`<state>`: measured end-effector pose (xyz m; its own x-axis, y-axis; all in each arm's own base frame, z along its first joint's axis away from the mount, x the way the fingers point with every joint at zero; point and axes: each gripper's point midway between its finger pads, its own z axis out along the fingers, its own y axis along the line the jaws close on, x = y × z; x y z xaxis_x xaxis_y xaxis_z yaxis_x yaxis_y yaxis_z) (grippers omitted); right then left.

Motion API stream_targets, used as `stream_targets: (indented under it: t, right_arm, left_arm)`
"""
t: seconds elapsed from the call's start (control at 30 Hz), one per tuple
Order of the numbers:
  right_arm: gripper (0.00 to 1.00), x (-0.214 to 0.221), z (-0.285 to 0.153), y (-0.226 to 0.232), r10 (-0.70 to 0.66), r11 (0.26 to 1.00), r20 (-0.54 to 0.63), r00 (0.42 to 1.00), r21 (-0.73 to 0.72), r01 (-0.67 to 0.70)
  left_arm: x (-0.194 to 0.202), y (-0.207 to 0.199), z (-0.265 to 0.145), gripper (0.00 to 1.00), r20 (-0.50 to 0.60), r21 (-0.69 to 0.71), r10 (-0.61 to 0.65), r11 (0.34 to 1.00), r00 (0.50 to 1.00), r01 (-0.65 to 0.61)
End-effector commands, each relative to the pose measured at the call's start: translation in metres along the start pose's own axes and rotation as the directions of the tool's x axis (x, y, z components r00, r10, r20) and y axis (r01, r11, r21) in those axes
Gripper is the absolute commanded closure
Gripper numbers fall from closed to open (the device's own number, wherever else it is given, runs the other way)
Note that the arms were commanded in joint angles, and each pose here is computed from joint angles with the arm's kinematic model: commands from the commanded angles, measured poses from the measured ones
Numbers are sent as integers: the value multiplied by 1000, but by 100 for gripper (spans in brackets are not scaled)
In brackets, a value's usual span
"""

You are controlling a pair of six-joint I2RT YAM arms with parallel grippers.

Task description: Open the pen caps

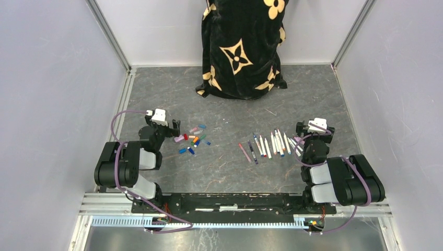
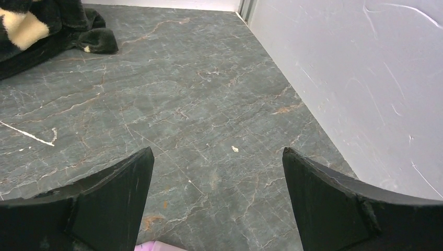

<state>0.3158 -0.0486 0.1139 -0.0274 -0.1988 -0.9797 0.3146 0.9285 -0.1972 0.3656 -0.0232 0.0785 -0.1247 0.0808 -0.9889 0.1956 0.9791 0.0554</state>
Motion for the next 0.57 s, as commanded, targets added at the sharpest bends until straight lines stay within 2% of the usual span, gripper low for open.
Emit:
stream_targets:
  t: [0.0,0.53]
  right_arm:
    - [2,29,-29,-3,-12,999,-67,998,-34,10]
    - [2,29,-29,-3,-12,999,-66,998,-35,10]
  left_arm:
    - [-14,2,3,0,51,-14,-38,999,998,39]
    - [-12,2,6,0,37,-11,-40,999,999,40]
